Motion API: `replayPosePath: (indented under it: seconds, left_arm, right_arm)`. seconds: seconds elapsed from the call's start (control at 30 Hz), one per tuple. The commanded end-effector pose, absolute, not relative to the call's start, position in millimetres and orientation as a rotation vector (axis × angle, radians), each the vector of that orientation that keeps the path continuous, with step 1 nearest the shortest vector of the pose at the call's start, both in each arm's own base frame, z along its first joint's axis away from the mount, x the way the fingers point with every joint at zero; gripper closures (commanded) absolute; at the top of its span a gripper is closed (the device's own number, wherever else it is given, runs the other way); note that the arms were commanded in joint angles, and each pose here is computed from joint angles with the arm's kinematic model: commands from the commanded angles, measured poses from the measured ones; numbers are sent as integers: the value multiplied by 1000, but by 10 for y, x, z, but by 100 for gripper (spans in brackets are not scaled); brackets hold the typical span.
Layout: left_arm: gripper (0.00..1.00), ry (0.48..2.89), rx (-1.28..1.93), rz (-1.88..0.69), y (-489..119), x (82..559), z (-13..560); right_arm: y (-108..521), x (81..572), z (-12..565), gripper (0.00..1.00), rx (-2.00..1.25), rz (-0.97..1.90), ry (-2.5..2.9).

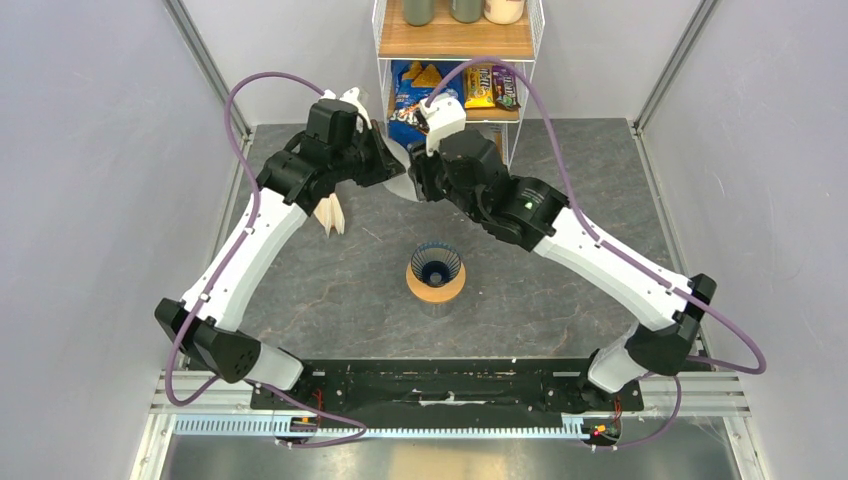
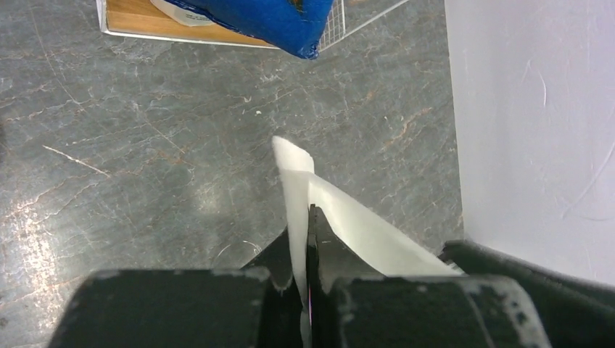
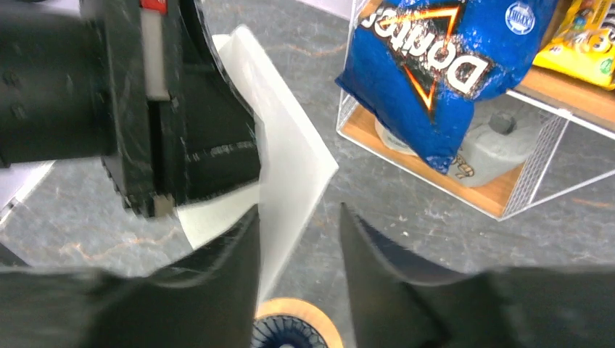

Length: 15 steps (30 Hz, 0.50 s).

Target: Place the coffee filter in the dripper

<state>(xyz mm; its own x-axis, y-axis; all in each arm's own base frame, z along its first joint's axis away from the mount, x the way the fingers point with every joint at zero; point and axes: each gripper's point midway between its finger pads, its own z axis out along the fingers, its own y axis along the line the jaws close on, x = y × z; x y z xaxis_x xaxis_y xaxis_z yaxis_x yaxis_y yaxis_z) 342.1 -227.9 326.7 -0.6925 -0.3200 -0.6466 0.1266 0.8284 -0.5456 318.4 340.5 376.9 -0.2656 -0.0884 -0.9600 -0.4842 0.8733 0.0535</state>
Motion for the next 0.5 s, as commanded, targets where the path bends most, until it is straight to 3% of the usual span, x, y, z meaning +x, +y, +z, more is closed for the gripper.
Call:
replayPosePath:
  seconds: [0.0, 0.07, 0.13, 0.47]
  left_arm:
    - [98, 2145, 23, -815, -2311, 3289, 3517]
    - [98, 2138, 99, -852, -2326, 3217, 3540]
    - [98, 2130, 181, -910, -2333, 3139, 3563]
    - [98, 2011, 663, -1339, -2506, 2472, 3766]
  right_arm:
    - [3213, 2949, 4094, 33, -483, 520, 1735]
    - [3129, 2847, 4133, 16, -546, 560, 1710]
    - [2976, 2740, 4211, 8, -623, 580, 1664]
    - [2640, 1974, 3751, 3, -1283, 598, 1472]
